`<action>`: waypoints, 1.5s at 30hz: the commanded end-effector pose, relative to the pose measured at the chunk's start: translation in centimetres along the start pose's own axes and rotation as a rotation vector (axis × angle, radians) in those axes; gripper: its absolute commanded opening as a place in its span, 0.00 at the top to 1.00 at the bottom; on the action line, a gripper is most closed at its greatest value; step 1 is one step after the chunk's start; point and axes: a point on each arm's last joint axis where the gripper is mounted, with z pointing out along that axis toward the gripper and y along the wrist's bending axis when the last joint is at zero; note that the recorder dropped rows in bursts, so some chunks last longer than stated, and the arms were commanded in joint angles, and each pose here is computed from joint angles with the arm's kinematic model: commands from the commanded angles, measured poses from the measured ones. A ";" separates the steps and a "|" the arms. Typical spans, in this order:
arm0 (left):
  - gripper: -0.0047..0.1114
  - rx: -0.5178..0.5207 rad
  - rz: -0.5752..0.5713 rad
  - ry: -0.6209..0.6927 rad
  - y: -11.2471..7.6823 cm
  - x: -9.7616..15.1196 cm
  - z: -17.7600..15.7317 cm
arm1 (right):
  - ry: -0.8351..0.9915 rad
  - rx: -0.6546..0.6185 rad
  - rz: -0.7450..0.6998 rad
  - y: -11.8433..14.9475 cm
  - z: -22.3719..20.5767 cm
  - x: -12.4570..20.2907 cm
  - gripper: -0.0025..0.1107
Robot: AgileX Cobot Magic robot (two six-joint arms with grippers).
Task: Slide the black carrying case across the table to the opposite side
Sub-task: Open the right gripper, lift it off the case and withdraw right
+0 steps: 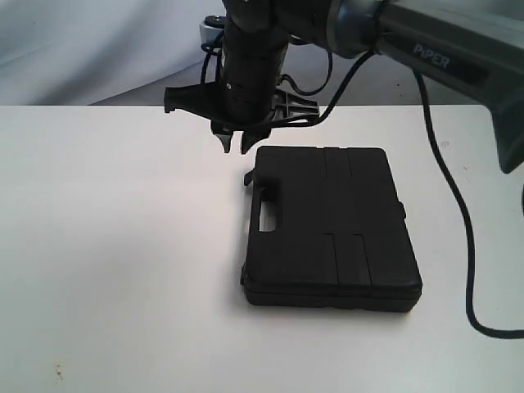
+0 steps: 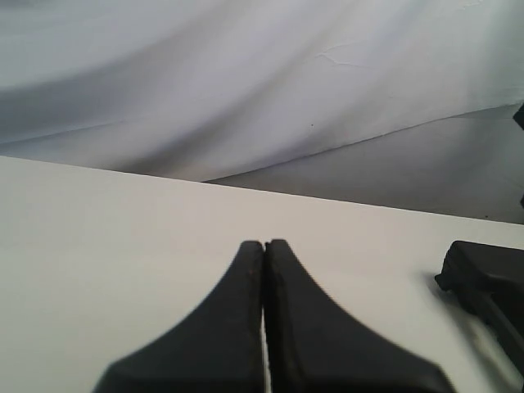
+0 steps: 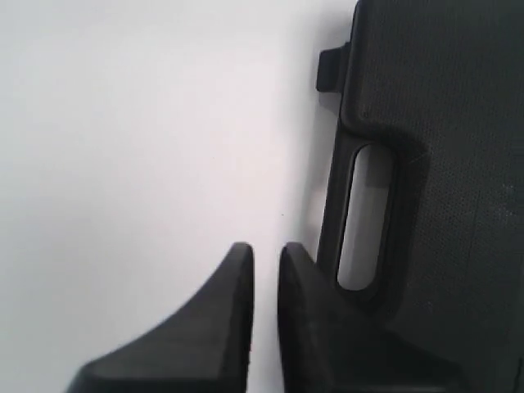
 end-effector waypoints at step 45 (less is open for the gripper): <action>0.96 0.003 0.001 -0.002 0.0 0.1 0.0 | -0.643 -0.107 0.057 -20.2 -9.8 12.6 0.98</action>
